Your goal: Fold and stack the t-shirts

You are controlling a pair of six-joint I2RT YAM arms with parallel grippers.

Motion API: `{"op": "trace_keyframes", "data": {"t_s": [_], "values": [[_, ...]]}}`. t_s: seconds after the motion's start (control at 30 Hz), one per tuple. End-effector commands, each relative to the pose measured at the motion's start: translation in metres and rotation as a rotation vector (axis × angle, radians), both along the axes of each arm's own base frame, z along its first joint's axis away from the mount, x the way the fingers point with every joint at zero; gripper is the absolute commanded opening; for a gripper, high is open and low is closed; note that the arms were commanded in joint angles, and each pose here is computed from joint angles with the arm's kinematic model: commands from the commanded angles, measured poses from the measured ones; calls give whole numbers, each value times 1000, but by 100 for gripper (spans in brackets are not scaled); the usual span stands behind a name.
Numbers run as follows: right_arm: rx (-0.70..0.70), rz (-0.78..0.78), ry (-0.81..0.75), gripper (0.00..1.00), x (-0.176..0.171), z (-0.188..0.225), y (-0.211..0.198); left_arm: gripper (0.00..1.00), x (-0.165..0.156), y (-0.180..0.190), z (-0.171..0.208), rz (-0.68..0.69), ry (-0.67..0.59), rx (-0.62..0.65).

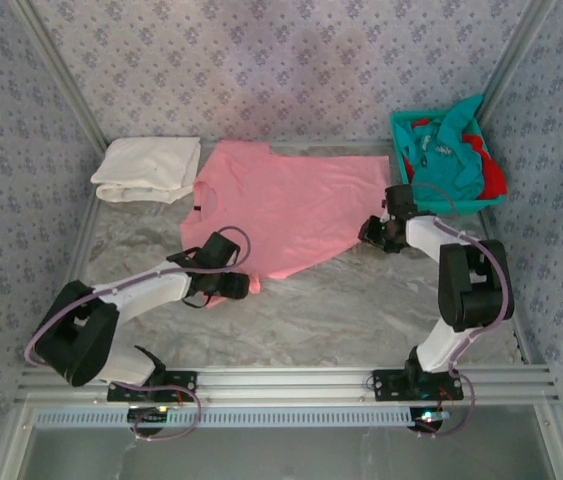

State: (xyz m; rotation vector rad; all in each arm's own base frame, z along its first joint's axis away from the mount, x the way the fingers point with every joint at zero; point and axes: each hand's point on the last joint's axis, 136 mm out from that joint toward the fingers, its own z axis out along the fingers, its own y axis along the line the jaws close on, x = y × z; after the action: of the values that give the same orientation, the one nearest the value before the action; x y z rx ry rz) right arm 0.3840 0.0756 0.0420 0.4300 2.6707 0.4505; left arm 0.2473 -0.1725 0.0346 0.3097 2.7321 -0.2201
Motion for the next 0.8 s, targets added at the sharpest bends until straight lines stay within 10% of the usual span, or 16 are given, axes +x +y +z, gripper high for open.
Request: {"op": "trace_keyframes", "data": {"t_s": [0.0,0.43,0.77], "values": [[85,20,-7,38,15,-5,16,65,13,12,-8,27,-40,45],[112,48,-24,3,32,-7,31,9,28,36,38,139,-160,35],[28,-3,0,0,-21,39,8,0,16,48,71,158,-217,3]]}}
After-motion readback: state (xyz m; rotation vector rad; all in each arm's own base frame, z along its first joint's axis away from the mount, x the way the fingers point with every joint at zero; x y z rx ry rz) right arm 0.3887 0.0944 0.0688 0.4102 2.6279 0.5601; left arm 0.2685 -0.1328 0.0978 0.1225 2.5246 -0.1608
